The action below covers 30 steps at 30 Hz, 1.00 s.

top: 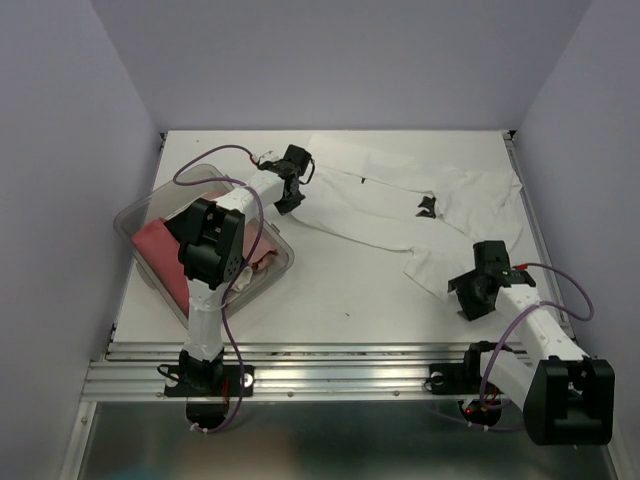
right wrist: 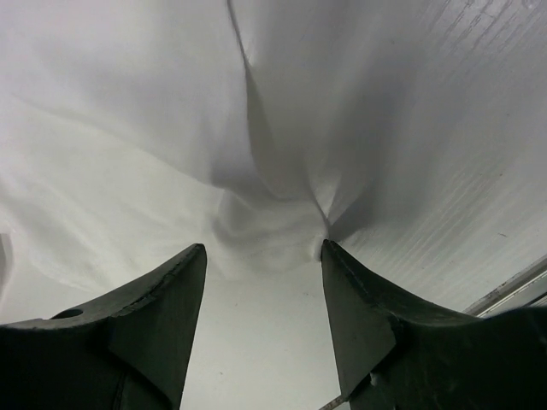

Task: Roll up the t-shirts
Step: Fold the T-shirt at the center of the board.

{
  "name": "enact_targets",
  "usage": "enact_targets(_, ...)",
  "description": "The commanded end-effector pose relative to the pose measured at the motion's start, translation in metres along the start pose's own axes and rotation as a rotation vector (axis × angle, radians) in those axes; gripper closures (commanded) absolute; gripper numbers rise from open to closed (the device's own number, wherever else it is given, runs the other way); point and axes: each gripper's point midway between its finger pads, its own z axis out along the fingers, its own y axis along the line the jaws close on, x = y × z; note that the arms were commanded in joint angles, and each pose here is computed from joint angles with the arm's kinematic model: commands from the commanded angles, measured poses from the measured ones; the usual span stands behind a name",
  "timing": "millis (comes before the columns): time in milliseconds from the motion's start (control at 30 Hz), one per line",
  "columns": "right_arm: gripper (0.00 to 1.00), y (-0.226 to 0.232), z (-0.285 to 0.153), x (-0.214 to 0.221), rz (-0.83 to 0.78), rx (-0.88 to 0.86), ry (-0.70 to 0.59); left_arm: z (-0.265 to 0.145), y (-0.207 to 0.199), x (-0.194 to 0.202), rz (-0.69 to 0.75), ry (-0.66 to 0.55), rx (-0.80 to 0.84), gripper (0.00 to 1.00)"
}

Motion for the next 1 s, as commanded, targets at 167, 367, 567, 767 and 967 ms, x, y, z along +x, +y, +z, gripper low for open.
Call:
enact_targets(167,0.41,-0.009,0.011,0.004,0.036,0.036,0.007,-0.028,-0.003,-0.025,-0.006,-0.066,0.018,1.00)
enact_targets(367,0.35,-0.023,0.005,-0.001,0.040,0.101,-0.023,-0.029,-0.003,-0.026,-0.004,-0.070,0.016,1.00)
enact_targets(567,0.42,-0.024,0.009,0.001,0.035,0.102,-0.016,-0.028,-0.004,-0.027,0.000,-0.070,0.013,1.00)
enact_targets(767,0.90,-0.017,0.015,-0.003,0.048,0.068,-0.041,-0.028,-0.005,-0.028,0.000,-0.071,0.012,1.00)
enact_targets(967,0.99,0.012,-0.010,-0.038,0.039,-0.013,-0.176,-0.031,-0.006,-0.030,-0.004,-0.075,0.018,1.00)
